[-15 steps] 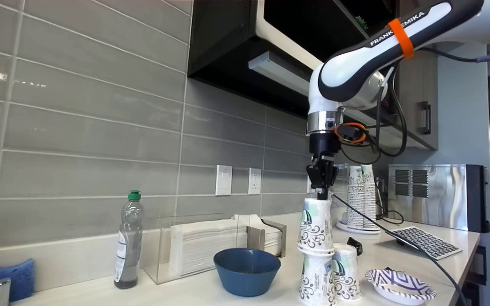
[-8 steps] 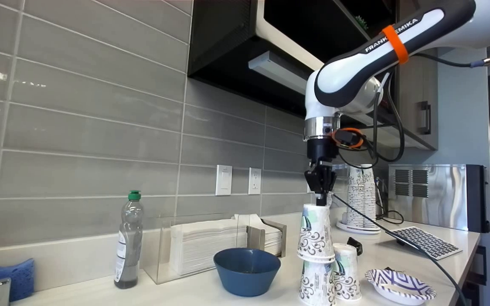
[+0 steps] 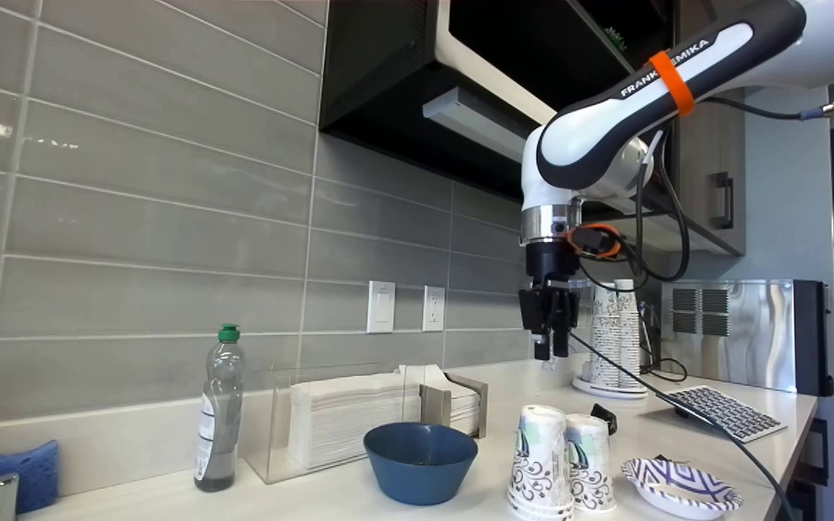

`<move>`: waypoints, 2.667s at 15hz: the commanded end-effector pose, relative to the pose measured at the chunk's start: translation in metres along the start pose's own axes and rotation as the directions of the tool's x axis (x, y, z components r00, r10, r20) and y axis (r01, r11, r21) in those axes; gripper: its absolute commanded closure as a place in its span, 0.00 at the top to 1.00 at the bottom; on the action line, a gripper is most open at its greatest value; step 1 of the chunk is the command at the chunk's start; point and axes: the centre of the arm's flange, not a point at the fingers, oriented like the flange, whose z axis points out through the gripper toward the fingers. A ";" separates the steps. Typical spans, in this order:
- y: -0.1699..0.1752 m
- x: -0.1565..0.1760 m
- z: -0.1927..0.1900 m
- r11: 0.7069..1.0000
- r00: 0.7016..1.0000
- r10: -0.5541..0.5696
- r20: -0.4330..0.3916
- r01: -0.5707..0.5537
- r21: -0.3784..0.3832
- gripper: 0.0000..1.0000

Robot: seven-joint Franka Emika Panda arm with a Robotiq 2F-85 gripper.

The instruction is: Stack the cups together

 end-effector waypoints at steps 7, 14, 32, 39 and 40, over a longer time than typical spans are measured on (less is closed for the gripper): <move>0.041 -0.017 0.032 0.995 0.995 0.097 -0.003 -0.097 0.006 1.00; 0.074 -0.026 0.053 0.980 0.979 0.201 0.039 -0.200 -0.019 1.00; 0.115 -0.025 0.104 0.974 0.970 0.214 0.118 -0.222 0.055 1.00; 0.116 -0.023 0.108 0.975 0.972 0.199 0.126 -0.209 0.072 0.38; 0.116 -0.022 0.109 0.975 0.972 0.198 0.127 -0.208 0.076 0.30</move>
